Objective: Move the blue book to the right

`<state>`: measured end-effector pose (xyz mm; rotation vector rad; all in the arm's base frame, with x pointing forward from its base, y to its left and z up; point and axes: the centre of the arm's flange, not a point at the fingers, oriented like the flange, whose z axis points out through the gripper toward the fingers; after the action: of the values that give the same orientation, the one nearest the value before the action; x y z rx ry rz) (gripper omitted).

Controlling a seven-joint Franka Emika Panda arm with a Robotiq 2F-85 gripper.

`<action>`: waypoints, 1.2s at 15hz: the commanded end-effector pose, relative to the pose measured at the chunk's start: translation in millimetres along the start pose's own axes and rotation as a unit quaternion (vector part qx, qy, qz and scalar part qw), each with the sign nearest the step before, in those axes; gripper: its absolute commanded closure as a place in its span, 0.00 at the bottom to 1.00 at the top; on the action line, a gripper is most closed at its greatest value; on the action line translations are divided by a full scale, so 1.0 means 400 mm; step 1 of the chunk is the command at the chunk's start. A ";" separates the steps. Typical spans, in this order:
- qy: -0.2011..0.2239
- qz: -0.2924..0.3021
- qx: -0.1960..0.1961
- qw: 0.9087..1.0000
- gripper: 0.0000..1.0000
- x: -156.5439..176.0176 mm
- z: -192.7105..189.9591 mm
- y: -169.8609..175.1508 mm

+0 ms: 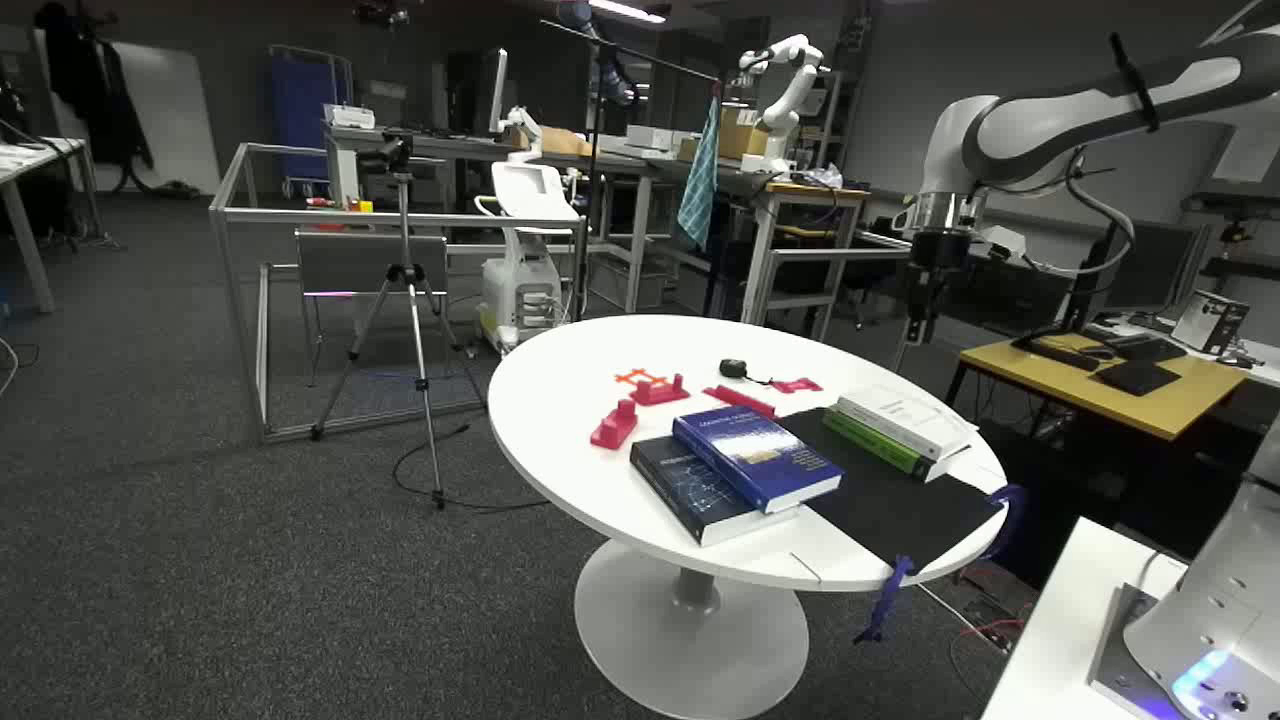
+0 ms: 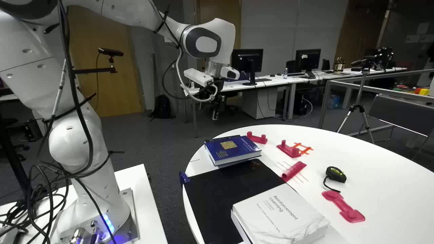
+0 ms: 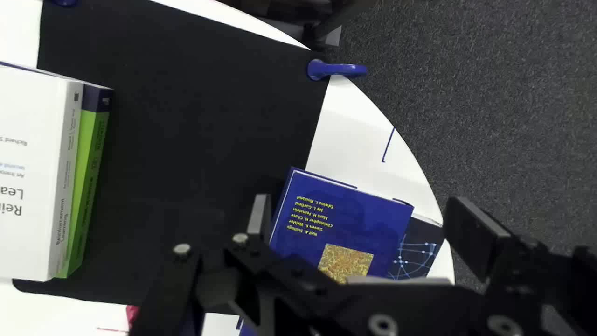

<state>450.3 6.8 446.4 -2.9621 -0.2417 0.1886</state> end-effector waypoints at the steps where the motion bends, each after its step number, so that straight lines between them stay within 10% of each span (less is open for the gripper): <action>1: 0.000 0.000 0.000 1.000 0.00 0.000 0.001 0.000; 7: 0.115 0.042 0.104 0.987 0.00 -0.003 0.030 0.119; 13: 0.257 0.066 0.192 0.945 0.00 0.118 0.069 0.375; 18: 0.268 0.087 0.210 0.936 0.00 0.283 0.164 0.439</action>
<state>524.1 -131.7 367.9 -2.4753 0.1226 -0.4930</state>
